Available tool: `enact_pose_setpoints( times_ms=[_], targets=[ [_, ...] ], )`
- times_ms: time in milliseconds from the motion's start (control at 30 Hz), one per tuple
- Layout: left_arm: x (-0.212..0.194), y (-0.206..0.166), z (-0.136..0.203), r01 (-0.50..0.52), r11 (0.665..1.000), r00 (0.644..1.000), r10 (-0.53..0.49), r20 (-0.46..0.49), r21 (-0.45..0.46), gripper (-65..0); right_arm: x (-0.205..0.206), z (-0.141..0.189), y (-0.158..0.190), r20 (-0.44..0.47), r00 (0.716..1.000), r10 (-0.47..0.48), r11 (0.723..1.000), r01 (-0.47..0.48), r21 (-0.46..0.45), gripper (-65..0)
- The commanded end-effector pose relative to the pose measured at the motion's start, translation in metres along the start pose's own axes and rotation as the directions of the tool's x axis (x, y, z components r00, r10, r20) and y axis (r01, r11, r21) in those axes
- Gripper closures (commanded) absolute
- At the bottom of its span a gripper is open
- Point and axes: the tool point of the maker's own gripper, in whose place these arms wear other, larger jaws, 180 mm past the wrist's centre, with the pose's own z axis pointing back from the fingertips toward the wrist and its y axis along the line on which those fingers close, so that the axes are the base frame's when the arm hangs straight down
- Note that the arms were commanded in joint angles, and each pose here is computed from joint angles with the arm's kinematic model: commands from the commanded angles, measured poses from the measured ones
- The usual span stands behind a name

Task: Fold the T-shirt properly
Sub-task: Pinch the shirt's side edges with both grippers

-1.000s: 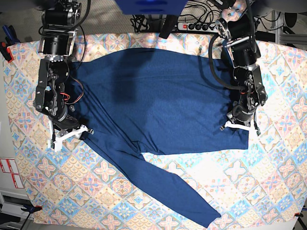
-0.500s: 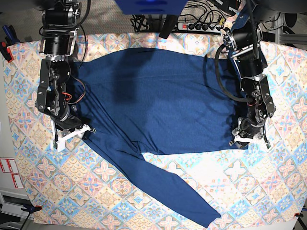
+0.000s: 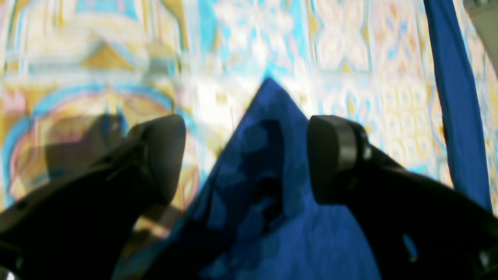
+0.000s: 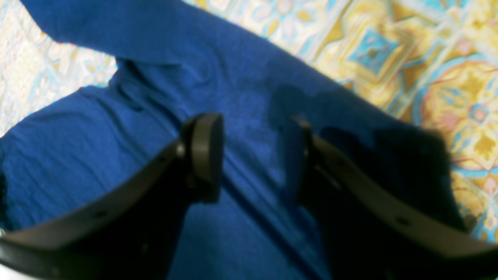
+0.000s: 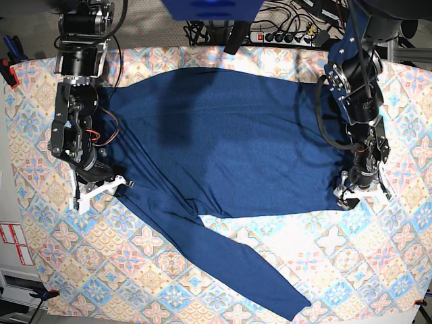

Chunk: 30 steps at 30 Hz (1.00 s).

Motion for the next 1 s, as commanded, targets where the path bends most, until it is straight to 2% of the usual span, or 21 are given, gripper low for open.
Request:
enact_pose_setpoints(
  times_ms=[0,100,200,367,433,733,967],
  targets=[
    [0.003,0.003,-0.002,-0.006,1.000,1.000,0.006,-0.006,0.014,-46.5,0.015,0.004,0.002,0.044,0.999,0.013,1.000,-0.014,0.009,-24.7],
    [0.005,-0.002,-0.004,-0.004,1.000,1.000,0.004,-0.005,0.009,-46.3,0.015,0.004,0.002,0.044,0.999,0.013,1.000,-0.014,0.008,-24.7],
    [-0.005,-0.012,-0.005,0.000,1.000,1.000,-0.001,-0.022,-0.011,-42.5,0.015,0.005,0.002,0.045,0.999,0.014,1.000,-0.015,0.009,-24.7],
    [-0.038,-0.039,-0.007,0.099,0.993,0.991,-0.105,-0.088,-0.065,-27.4,0.016,0.005,0.003,0.046,0.999,0.015,1.000,-0.015,0.010,-24.7],
    [-0.052,-0.039,-0.005,0.124,0.990,0.985,-0.131,-0.112,-0.071,-21.2,0.016,0.005,0.003,0.048,0.999,0.015,1.000,-0.015,0.010,-24.7],
    [-0.080,-0.044,-0.002,0.134,0.987,0.977,-0.147,-0.155,-0.089,0.0,0.016,0.004,0.002,0.050,0.999,0.014,1.000,-0.014,0.009,-24.7],
    [-0.082,-0.040,-0.001,0.134,0.988,0.976,-0.146,-0.159,-0.083,0.0,0.016,0.002,0.001,0.046,0.999,0.012,1.000,-0.013,0.004,-24.7]
  ],
)
